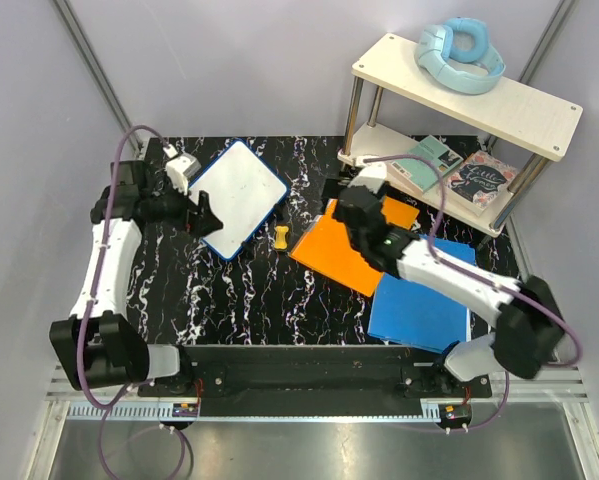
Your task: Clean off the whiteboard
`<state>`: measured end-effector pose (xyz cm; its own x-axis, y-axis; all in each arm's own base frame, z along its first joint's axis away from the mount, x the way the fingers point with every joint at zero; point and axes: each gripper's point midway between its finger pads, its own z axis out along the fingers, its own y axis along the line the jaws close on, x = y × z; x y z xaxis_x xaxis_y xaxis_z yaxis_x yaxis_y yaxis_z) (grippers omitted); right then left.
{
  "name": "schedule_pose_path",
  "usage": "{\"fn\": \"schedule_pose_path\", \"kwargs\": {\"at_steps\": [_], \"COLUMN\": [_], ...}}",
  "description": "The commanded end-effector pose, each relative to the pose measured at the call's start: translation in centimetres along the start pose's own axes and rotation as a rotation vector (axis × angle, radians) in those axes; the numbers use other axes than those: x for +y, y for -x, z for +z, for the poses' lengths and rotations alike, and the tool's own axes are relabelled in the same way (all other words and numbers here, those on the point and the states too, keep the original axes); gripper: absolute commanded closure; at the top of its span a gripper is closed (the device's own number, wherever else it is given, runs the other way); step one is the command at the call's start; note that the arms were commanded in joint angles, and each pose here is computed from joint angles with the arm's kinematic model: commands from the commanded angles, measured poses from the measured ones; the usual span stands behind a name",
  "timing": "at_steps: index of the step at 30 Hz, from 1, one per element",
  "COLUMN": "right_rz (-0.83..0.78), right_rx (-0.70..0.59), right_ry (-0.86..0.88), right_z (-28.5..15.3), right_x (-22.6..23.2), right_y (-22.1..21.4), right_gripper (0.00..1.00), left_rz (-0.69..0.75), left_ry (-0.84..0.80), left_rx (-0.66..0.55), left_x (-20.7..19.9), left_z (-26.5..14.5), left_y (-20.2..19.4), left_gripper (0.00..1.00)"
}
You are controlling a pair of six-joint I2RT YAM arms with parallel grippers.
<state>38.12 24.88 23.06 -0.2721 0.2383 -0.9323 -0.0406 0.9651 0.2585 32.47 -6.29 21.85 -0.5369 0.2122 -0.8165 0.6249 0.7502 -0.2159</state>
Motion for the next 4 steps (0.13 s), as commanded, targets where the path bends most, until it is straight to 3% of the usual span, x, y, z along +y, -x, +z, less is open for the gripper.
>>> {"fn": "schedule_pose_path", "kwargs": {"at_steps": [1,4], "right_rz": [-0.09,-0.037], "right_rx": [-0.032,-0.044], "right_ry": [-0.148,-0.142], "right_z": [-3.5,-6.0], "right_x": [-6.5,-8.4], "right_y": [1.3,2.4], "right_gripper": [0.0,0.0], "left_rz": [0.022,0.017], "left_ry": [-0.045,-0.07], "left_rx": [-0.028,-0.037], "left_x": [-1.6,-2.0], "left_z": [0.5,0.9], "left_y": [1.0,1.3], "left_gripper": [0.01,0.01]}}
